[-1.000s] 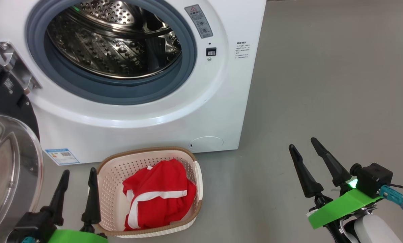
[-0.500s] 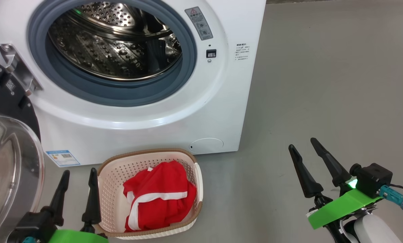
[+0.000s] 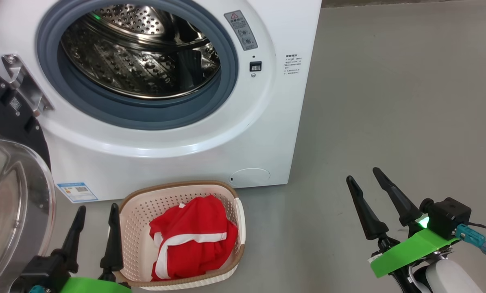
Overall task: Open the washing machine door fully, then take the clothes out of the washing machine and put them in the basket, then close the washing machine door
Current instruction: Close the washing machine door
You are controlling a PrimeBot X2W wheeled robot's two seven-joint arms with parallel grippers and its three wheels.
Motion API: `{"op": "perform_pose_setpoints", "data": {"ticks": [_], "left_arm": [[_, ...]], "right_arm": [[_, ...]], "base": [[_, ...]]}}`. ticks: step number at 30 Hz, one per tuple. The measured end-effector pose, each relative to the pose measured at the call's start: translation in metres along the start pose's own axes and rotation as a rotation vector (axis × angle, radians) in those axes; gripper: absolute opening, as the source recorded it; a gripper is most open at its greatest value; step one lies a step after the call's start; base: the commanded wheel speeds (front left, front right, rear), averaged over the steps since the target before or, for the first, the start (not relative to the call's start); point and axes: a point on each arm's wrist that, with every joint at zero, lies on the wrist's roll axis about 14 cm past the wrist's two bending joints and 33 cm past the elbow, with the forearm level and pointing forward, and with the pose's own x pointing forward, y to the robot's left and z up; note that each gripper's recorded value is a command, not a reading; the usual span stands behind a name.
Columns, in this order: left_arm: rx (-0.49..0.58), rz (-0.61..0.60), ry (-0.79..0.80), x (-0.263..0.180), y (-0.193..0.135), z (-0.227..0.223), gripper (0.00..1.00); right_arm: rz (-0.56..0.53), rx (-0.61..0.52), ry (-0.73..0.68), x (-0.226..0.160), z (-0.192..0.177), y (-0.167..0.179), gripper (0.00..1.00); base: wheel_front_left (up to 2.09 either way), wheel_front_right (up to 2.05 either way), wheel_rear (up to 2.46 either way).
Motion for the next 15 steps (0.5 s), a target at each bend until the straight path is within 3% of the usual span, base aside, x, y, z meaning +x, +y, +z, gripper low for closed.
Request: {"op": "perform_pose_setpoints", "data": {"ticks": [15], "left_arm": [[0.006,0.016,0.001,-0.0046,0.0046,0.0009,1.00]], "right_arm": [[0.014,0.002,0.004,0.0004,-0.0016,0.0049,1.00]], "base": [[0.00,0.00,0.00]]}}
